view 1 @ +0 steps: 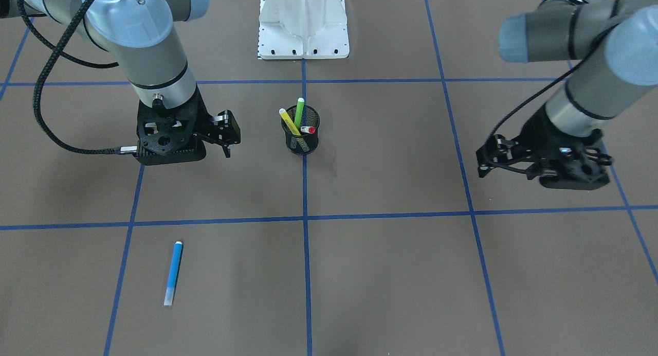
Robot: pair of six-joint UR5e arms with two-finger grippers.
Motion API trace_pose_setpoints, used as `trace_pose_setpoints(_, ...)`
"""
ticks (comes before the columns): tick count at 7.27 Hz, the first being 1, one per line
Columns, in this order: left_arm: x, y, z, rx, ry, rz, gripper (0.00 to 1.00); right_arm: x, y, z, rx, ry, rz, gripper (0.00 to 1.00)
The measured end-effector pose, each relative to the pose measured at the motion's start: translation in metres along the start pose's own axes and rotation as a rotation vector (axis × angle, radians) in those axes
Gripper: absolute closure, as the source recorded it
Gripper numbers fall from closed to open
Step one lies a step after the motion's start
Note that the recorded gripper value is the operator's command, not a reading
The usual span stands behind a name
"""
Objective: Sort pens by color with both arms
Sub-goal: 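Raise the right gripper away from the blue marker while the left arm moves in, then move the left gripper down over the pen cup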
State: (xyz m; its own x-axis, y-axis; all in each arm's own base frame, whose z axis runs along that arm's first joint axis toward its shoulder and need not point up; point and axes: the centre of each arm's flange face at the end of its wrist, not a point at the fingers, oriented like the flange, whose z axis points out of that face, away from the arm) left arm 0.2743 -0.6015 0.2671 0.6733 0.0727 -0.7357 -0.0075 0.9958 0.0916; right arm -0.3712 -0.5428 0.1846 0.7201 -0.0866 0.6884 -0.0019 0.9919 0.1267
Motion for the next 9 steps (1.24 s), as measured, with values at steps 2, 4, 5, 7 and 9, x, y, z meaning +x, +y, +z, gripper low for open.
trace_pose_setpoints(2,0.085,-0.027,0.012,-0.083,-0.041,0.002,0.0,0.011,-0.001,0.009,0.012,-0.015,-0.006,0.01)
trace_pose_setpoints(4,0.148,-0.065,0.022,-0.185,-0.029,-0.013,0.0,0.017,-0.004,0.008,0.018,-0.019,-0.001,0.01)
trace_pose_setpoints(5,0.159,-0.063,0.023,-0.203,-0.016,0.005,0.0,0.019,-0.005,0.007,0.021,-0.02,0.001,0.01)
trace_pose_setpoints(7,0.177,-0.018,0.033,-0.205,0.007,0.06,0.0,0.02,-0.006,0.006,0.022,-0.019,0.003,0.01)
trace_pose_setpoints(9,0.212,0.025,0.044,-0.206,0.008,0.083,0.02,0.023,-0.006,0.008,0.021,-0.018,0.005,0.01)
